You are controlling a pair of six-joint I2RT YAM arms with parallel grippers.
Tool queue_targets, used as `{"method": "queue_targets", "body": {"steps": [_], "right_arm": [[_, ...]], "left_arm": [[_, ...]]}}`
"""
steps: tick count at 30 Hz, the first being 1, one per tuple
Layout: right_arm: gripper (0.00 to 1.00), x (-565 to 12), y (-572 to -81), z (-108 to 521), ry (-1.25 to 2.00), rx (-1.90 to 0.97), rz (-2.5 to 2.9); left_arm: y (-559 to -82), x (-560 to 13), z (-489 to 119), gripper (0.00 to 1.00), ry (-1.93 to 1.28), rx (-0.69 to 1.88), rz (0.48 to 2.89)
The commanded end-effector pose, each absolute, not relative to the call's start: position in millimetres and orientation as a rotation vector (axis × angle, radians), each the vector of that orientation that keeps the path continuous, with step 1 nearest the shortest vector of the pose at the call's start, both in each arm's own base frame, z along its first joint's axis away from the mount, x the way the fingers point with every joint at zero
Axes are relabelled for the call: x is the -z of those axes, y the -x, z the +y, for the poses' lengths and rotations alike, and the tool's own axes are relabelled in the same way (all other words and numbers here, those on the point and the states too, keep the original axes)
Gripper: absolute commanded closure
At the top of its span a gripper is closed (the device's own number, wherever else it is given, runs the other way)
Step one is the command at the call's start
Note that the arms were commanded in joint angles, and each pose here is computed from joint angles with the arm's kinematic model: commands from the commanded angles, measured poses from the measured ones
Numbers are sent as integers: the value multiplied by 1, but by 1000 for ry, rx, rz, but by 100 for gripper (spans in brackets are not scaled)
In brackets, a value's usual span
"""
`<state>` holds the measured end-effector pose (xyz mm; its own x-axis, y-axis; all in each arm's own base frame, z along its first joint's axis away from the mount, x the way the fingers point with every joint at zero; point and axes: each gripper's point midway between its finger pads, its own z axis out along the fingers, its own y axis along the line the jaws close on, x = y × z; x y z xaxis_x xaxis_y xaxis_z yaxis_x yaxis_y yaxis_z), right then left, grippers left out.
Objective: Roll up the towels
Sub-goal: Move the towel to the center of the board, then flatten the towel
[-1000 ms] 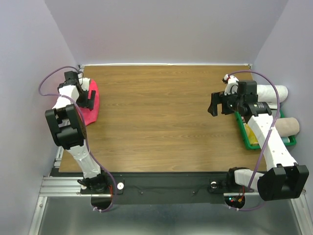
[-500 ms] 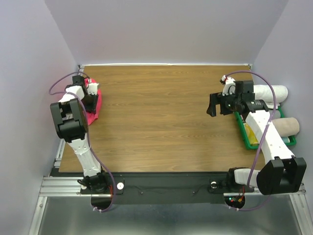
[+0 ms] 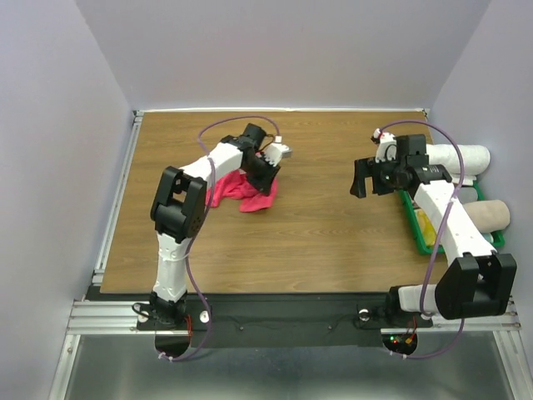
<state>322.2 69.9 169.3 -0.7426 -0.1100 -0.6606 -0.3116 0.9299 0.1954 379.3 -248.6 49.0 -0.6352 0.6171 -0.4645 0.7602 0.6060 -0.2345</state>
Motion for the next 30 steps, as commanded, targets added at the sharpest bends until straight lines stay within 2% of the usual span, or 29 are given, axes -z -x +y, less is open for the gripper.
{"method": "queue_targets", "body": {"steps": [1,2,3,5,6,10,11,14,18,23,30], "right_arm": [[0,-188,-337,72,336,-394,2344],[0,-187,-338,73,342,-405,2345],[0,-189,-339,77,358,-429,2334],[5,-186,-340,84,394,-460,2338],[8,-187,-340,90,409,-483,2334],[24,-179,-342,122,514,-512,2331],[28,-176,-341,143,580,-530,2326],[33,-172,-341,181,681,-543,2315],[40,-143,-340,233,825,-572,2356],[43,-111,-313,303,1073,-495,2336],[48,-57,-306,331,1186,-310,2389]], "left_arm": [[-379,-133,-289,56,-1074,842,2343],[-382,-148,-290,50,-1057,845,2317],[-387,-174,-288,38,-1041,828,2259],[-391,-197,-278,25,-1016,799,2206],[-389,-217,-268,23,-1000,783,2165],[-401,-234,-210,22,-844,713,2153],[-413,-233,-178,22,-739,680,2176],[-426,-213,-115,26,-534,580,2245],[-430,-175,-58,35,-392,459,2375],[-426,-156,-33,36,-334,431,2425],[-420,-148,-29,35,-356,418,2442]]}}
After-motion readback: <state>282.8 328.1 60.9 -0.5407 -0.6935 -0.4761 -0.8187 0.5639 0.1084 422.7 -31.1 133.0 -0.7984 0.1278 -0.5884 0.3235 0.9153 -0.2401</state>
